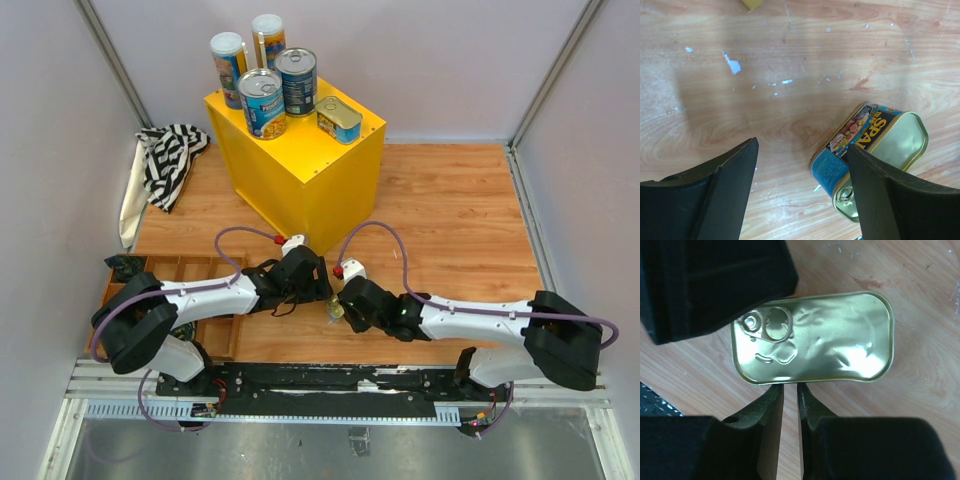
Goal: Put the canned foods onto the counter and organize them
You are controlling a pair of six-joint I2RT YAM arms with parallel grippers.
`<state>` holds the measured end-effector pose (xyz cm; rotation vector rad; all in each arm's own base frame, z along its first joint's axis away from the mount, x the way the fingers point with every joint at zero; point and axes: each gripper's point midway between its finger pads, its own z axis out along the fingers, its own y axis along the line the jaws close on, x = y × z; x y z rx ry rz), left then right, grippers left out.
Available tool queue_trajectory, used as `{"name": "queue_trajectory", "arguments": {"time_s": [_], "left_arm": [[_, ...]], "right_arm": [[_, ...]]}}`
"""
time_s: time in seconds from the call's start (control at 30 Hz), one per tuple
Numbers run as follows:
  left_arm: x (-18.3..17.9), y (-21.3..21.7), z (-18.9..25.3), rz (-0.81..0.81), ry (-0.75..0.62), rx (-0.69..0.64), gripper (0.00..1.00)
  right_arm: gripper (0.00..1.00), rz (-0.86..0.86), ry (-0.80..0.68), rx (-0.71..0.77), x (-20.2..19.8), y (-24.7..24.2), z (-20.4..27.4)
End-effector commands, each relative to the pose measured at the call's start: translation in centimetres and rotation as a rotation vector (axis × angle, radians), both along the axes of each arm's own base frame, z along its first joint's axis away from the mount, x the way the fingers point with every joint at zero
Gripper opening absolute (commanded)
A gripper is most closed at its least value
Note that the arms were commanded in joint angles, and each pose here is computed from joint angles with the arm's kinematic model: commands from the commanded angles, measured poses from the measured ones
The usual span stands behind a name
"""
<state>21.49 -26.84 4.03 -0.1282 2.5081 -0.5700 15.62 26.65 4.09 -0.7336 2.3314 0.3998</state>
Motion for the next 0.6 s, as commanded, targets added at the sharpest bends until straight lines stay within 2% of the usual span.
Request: {"name": "queue_trajectory", "arguments": {"time_s": [0.0, 0.2, 0.33, 0.43, 0.5, 0.57], "left_arm": [[0.8, -1.7, 0.9, -0.05, -0.036, -0.039, 0.77], [0.7, -2.6, 1.1, -0.082, -0.037, -0.065, 0.77], [0.6, -2.0, 1.7, -0.045, -0.05, -0.076, 0.78], [0.7, -1.4, 2.9, 0.002, -0.076, -0.11, 0.8], [0.8, -1.1, 3.8, 0.026, -0.095, -0.129, 0.8], [0.8, -0.7, 4.6, 0.046, -0.109, -0.145, 0.81]], "right_arm": [[0.18, 0.011, 0.0, 0.113, -0.3, 1.8, 1.8], [0.18, 0.029, -0.003, 0.123, -1.2, 1.9, 2.2], [0.2, 0.01, -0.032, 0.101, -1.0, 0.6, 3.2], [0.28, -0.017, -0.063, 0.084, -0.9, -1.1, 4.2], [0.41, -0.035, -0.093, 0.067, -0.7, -2.3, 5.0], [0.47, -0.054, -0.135, 0.056, -0.2, -3.4, 6.0]]}}
